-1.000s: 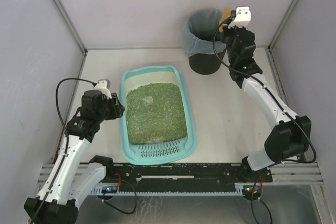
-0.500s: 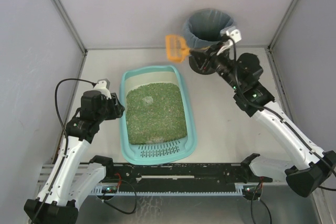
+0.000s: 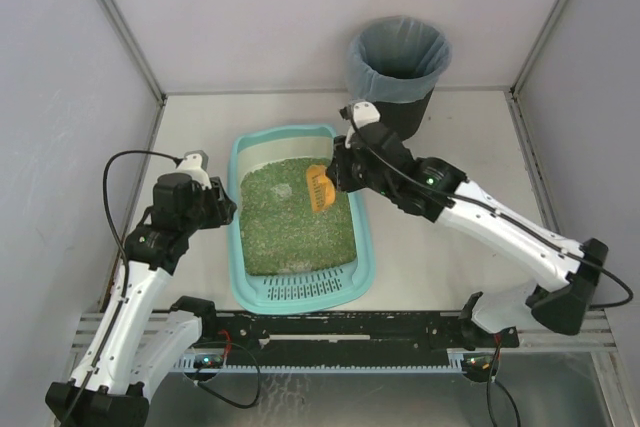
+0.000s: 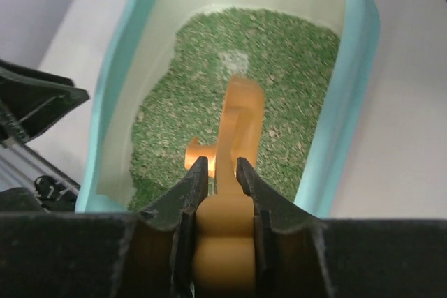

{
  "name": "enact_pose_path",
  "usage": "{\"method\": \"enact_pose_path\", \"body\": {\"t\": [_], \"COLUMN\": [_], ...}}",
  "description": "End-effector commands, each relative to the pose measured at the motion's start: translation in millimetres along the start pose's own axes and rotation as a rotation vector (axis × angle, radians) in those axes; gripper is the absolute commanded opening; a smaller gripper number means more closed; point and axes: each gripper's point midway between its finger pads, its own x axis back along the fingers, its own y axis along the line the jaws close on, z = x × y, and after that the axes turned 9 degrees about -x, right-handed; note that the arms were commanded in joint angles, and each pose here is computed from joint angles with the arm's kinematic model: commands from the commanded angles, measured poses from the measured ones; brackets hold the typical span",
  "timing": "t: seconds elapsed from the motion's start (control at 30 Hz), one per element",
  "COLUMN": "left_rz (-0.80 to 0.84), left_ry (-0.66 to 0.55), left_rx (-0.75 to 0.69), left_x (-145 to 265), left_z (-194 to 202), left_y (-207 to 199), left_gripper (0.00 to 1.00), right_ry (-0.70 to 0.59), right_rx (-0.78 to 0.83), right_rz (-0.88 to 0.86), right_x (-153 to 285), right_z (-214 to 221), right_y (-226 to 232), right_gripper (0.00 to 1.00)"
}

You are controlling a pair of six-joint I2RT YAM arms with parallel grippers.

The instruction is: Clean the litter box

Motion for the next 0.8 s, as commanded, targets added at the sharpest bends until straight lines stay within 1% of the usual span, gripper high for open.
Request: {"method": "enact_pose_path", "body": {"t": [0.0, 0.1, 0.13, 0.27, 0.4, 0.6, 0.77], "left_rz": [-0.030, -0.047, -0.055, -0.094, -0.123, -0.149, -0.144], "left_ry": [-0.037, -0.049, -0.057, -0.079, -0.105, -0.127, -0.125], "left_rx": [0.010, 0.013, 0.016, 0.030, 0.044, 0.061, 0.062], "left_x": [2, 4, 6, 10, 15, 19, 19], "left_z": [-4, -6, -8, -10, -14, -17, -17], "left_y": [6, 9, 10, 17, 22, 28, 28], "left_gripper": [0.46, 0.46, 0.46, 0.46, 0.46, 0.46, 0.46], "right_ry": [0.061, 0.111, 0.142, 0.182, 0.162, 0.137, 0.197], "right_rx": [-0.011, 0.062, 0.095, 0.165, 0.180, 0.189, 0.209], "right_rz": [0.250, 0.377, 0.426, 0.586, 0.695, 0.810, 0.869], "right_x": [6, -5, -15, -28, -37, -43, -57], "right_z": [2, 9, 18, 26, 30, 44, 70], "right_y": [-15, -14, -15, -23, -26, -39, -49], "right_gripper": [0.00, 0.00, 0.00, 0.00, 0.00, 0.00, 0.00]}}
